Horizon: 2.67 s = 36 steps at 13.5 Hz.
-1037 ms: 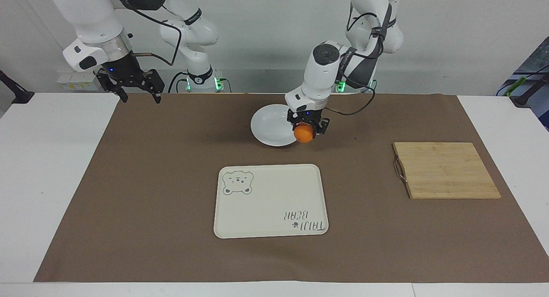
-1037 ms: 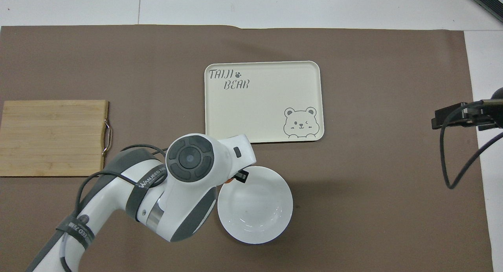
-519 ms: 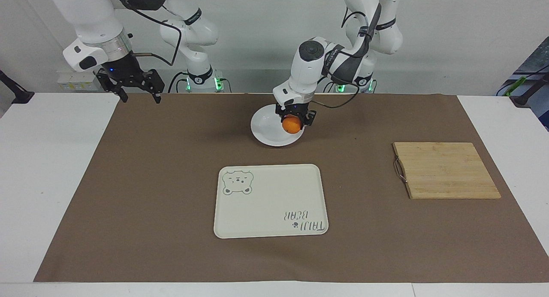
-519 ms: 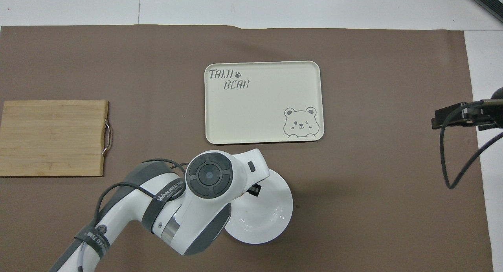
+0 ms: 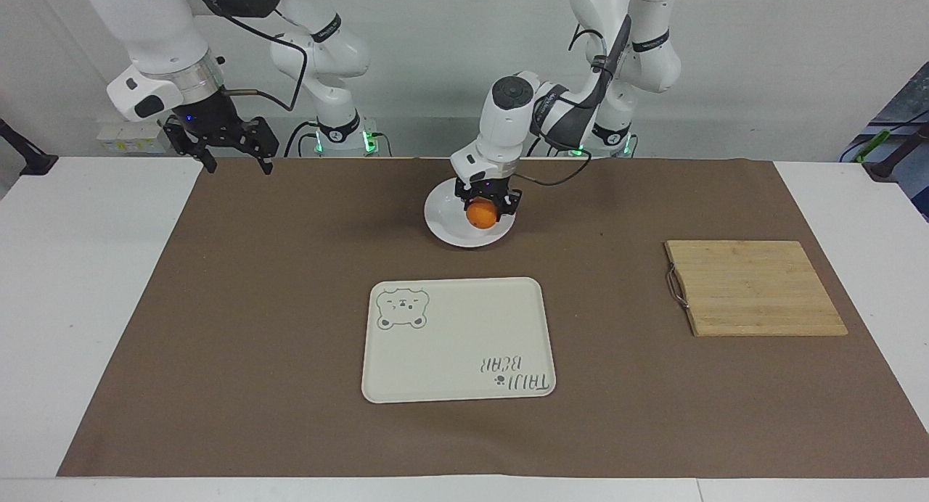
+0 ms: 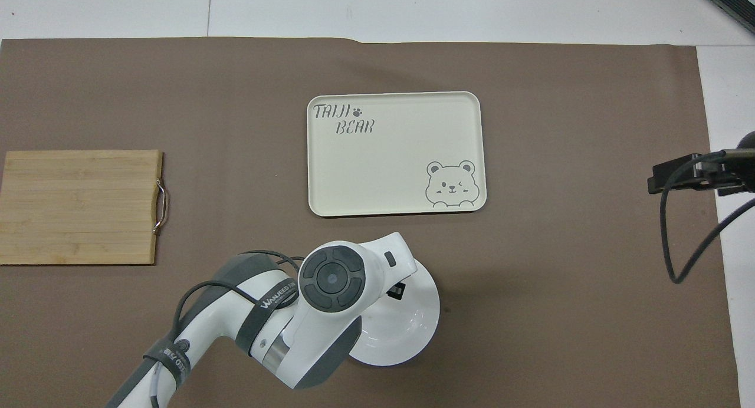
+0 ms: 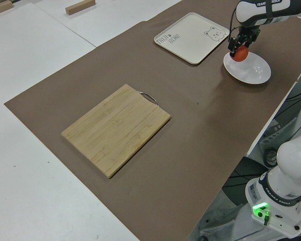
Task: Place orange and plate with both arms
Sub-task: 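Lower the orange onto the plate while the right gripper reaches the plate, then withdraw the left gripper while the right gripper grasps the plate rim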
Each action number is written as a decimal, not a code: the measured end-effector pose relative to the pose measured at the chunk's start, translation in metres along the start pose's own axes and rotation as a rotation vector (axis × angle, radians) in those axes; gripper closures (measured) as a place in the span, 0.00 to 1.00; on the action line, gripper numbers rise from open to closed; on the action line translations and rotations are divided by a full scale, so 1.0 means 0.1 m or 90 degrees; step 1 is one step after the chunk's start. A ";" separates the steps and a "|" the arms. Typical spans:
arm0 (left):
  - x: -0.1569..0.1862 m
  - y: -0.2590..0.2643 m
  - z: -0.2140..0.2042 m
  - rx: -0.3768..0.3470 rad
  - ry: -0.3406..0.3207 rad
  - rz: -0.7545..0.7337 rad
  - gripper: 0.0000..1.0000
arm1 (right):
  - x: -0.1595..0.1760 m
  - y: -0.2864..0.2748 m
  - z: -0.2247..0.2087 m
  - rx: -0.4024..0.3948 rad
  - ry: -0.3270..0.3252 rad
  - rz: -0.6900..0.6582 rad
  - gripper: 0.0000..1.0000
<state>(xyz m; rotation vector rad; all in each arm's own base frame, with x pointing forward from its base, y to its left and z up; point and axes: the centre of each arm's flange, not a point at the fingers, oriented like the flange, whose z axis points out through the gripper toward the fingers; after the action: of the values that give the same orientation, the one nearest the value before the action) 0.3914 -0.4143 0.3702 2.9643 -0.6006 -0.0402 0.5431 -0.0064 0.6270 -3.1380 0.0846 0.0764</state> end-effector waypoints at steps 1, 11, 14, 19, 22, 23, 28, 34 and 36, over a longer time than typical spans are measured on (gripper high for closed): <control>0.00 0.00 0.03 0.001 -0.002 0.000 0.21 | -0.05 -0.01 0.05 0.003 -0.008 0.000 0.00; -0.07 0.09 0.15 0.006 -0.015 -0.015 0.00 | -0.46 -0.45 1.05 0.031 -0.013 -0.040 0.00; -0.06 0.08 0.15 0.005 -0.013 -0.016 0.00 | -0.49 -0.66 1.36 0.039 -0.002 -0.055 0.00; 0.12 -0.11 -0.03 -0.002 0.013 -0.034 0.00 | -0.65 -1.16 2.05 0.097 0.019 -0.064 0.00; 0.39 -0.57 -0.28 0.004 0.050 -0.043 0.00 | -0.74 -1.34 2.30 0.173 -0.013 -0.028 0.00; 0.50 -0.77 -0.40 0.008 0.066 -0.047 0.00 | -0.75 -1.38 2.35 0.206 -0.025 -0.022 0.00; 0.83 -1.51 -1.18 0.017 0.117 -0.060 0.00 | -0.84 -1.58 2.78 0.346 -0.071 -0.068 0.00; 0.90 -2.57 -2.08 0.075 0.124 -0.044 0.00 | -1.04 -1.62 3.44 0.490 -0.087 -0.113 0.00; 0.85 -2.87 -2.27 0.095 0.123 -0.041 0.00 | -1.09 -1.62 3.62 0.499 -0.102 -0.123 0.00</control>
<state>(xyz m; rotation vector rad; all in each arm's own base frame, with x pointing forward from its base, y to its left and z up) 0.5914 -0.1604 0.5610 3.0794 -0.5025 0.2952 0.4259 0.1623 0.2709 -2.3332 -0.1519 0.2287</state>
